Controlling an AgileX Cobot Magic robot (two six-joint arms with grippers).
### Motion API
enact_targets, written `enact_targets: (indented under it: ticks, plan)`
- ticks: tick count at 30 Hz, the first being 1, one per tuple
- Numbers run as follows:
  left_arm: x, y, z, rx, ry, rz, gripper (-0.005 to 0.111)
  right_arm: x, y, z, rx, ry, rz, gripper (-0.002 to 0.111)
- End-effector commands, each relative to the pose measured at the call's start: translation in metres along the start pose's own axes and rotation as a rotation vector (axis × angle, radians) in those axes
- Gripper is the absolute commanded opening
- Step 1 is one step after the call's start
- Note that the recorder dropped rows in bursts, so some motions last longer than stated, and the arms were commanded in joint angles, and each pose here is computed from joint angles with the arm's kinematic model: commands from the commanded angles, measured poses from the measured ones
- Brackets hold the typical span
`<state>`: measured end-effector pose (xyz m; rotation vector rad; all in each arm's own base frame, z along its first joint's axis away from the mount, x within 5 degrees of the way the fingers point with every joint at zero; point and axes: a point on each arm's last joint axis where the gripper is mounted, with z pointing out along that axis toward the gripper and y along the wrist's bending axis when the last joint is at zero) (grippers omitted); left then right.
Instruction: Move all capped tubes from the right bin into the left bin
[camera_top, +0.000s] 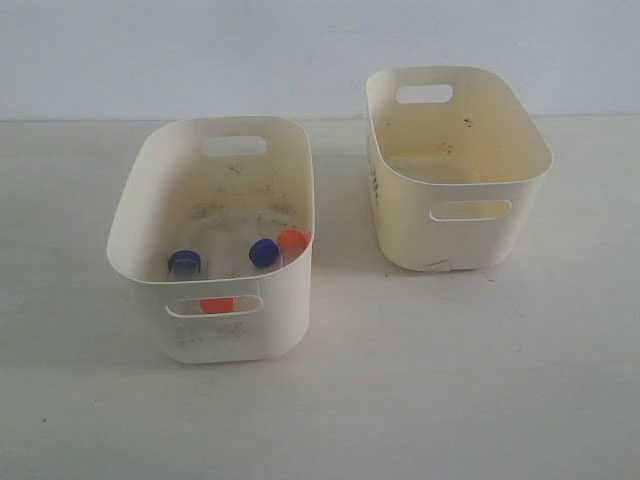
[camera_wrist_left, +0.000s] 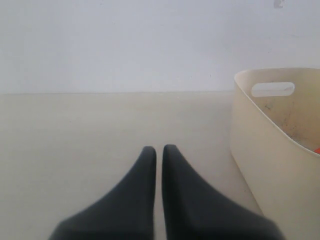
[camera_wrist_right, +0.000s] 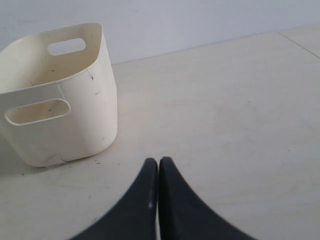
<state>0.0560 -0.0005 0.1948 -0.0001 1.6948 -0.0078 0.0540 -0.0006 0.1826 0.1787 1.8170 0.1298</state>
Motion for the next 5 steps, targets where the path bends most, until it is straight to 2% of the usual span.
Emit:
enact_targets:
  ticks: [1,5]
  plan:
    - [0.0005,0.0,-0.0001,0.0,-0.003,-0.004,0.004,-0.0011,-0.0001,-0.0004,0.001,-0.014,-0.008,0.0]
    - [0.0005,0.0,-0.0001,0.0,-0.003,-0.004,0.004,-0.0011,-0.0001,-0.0004,0.001,-0.014,-0.008,0.0]
